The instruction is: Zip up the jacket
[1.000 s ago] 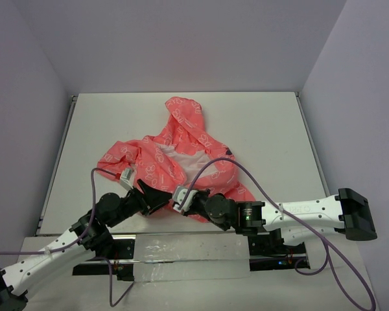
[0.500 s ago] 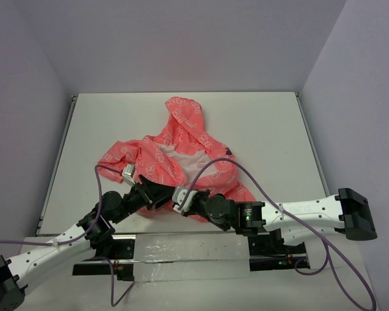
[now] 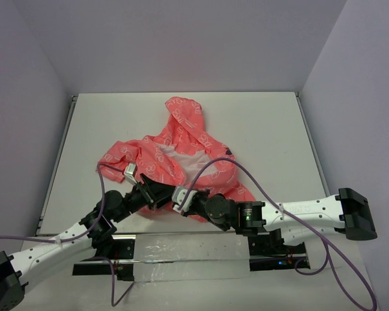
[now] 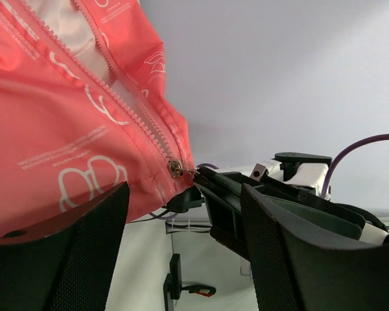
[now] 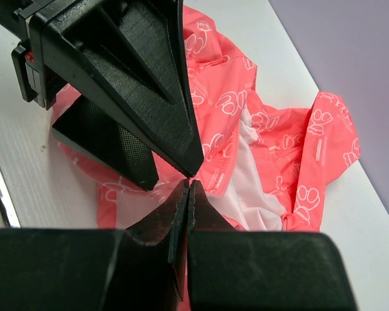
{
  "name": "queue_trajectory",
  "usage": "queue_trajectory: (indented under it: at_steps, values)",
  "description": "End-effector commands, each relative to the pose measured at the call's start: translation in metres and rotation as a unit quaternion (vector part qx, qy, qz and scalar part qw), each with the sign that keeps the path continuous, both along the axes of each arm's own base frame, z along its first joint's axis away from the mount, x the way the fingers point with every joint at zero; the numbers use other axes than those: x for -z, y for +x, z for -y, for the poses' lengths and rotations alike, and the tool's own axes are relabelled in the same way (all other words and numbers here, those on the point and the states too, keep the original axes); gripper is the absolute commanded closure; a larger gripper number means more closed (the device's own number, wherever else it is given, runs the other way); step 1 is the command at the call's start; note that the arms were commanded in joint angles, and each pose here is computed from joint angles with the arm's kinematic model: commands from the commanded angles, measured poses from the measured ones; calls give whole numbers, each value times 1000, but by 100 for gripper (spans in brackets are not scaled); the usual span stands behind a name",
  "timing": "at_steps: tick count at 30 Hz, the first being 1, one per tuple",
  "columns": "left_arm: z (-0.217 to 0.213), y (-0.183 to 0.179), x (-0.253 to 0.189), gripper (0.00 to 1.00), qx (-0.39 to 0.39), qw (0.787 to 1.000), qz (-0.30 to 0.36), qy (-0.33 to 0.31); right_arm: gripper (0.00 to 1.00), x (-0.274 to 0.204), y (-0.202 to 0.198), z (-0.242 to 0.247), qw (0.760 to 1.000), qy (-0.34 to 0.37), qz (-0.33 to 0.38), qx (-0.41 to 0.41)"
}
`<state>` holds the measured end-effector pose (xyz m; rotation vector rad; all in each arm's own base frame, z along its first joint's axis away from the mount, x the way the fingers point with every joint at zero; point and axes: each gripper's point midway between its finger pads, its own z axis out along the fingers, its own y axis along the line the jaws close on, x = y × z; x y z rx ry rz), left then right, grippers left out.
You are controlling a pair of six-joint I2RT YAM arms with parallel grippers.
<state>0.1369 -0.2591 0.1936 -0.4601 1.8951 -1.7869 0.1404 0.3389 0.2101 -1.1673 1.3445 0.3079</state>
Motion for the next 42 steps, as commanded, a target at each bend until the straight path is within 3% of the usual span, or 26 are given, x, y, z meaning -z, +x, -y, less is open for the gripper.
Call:
queue_trajectory:
  at_steps: [1, 2, 5, 13, 18, 21, 28, 35, 42]
  values:
    - [-5, 0, -5, 10, -9, 1000, 6, 27, 100, -29, 1, -6, 999, 43, 0, 9]
    - [-6, 0, -9, 4, -10, 1000, 8, 27, 100, -29, 0, -5, 999, 44, 0, 9]
    - [-13, -2, -1, 1, -19, 998, -27, 52, 100, -28, 1, -6, 999, 44, 0, 11]
    - [-27, -8, -21, 18, -39, 994, -99, 9, 100, -31, 3, -6, 998, 54, 5, 18]
    - [-20, -18, -6, 28, -15, 978, -209, -18, 100, -30, 5, -7, 998, 52, 6, 23]
    - [-11, -28, -18, 30, 29, 974, -217, -55, 100, -30, 5, -8, 998, 51, 7, 22]
    - [-13, -23, -23, 36, 15, 964, -250, -88, 100, -32, 5, -7, 998, 51, 9, 22]
    - [-5, -14, -14, 41, 20, 958, -251, -134, 100, -35, 3, -6, 998, 53, 12, 21]
    - [2, -11, -15, 41, 27, 960, -242, -142, 100, -35, 4, -5, 998, 49, 13, 22]
